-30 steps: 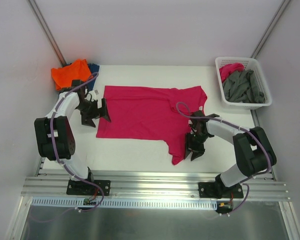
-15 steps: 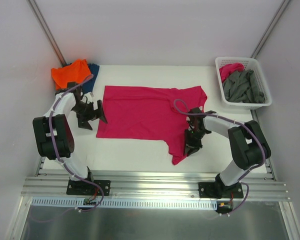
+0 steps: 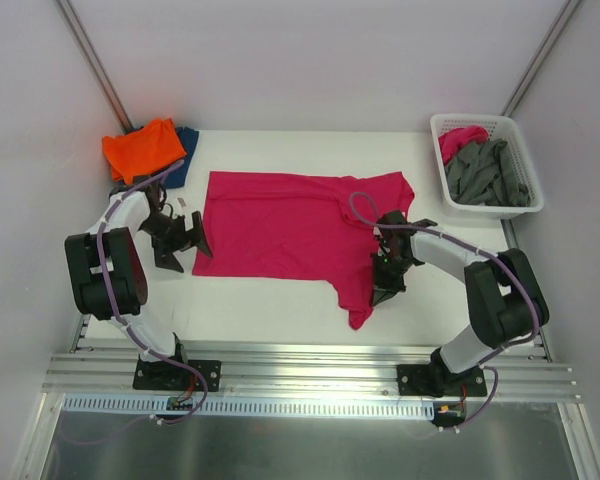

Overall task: Fold and stack the t-shirts
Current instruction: Fold the tshirt

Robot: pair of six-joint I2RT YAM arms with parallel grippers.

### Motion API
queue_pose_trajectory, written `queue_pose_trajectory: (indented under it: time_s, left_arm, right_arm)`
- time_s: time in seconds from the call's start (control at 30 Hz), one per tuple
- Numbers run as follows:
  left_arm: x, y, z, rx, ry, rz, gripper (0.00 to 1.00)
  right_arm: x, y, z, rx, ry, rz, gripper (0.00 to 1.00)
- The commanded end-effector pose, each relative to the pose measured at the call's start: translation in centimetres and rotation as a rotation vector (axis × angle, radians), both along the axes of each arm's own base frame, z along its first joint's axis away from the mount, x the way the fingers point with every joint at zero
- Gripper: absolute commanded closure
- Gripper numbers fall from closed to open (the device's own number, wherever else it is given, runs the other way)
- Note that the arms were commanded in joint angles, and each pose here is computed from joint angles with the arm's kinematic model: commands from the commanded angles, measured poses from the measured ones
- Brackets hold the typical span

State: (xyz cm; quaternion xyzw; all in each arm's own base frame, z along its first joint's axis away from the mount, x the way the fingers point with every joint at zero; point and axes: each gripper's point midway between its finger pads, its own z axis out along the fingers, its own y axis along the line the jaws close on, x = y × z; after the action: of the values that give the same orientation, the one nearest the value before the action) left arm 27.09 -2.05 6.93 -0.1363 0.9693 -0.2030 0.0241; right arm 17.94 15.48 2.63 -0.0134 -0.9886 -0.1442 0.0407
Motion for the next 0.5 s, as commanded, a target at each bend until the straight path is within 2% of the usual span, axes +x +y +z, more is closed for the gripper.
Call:
queue_pose_trajectory:
  time_s: [0.0,0.4,0.47]
  left_arm:
    - [-1.3,-0.1,-0.3,-0.012,0.041,-0.009,0.05]
    - [0.9,-0.1,-2.6,-0.090,0.097,0.024,0.21]
    - [1.1,-0.1,-2.9,-0.103,0.105,0.027,0.28]
  right_arm:
    - [-0.3,-0.6,1.2,-0.009,-0.043,0.004,0.99]
    - [0.5,-1.2,1.8,-0.022,-0.094,0.005,0.97]
    - [0.5,-1.4,1.7,-0.026,-0.096,0.004,0.97]
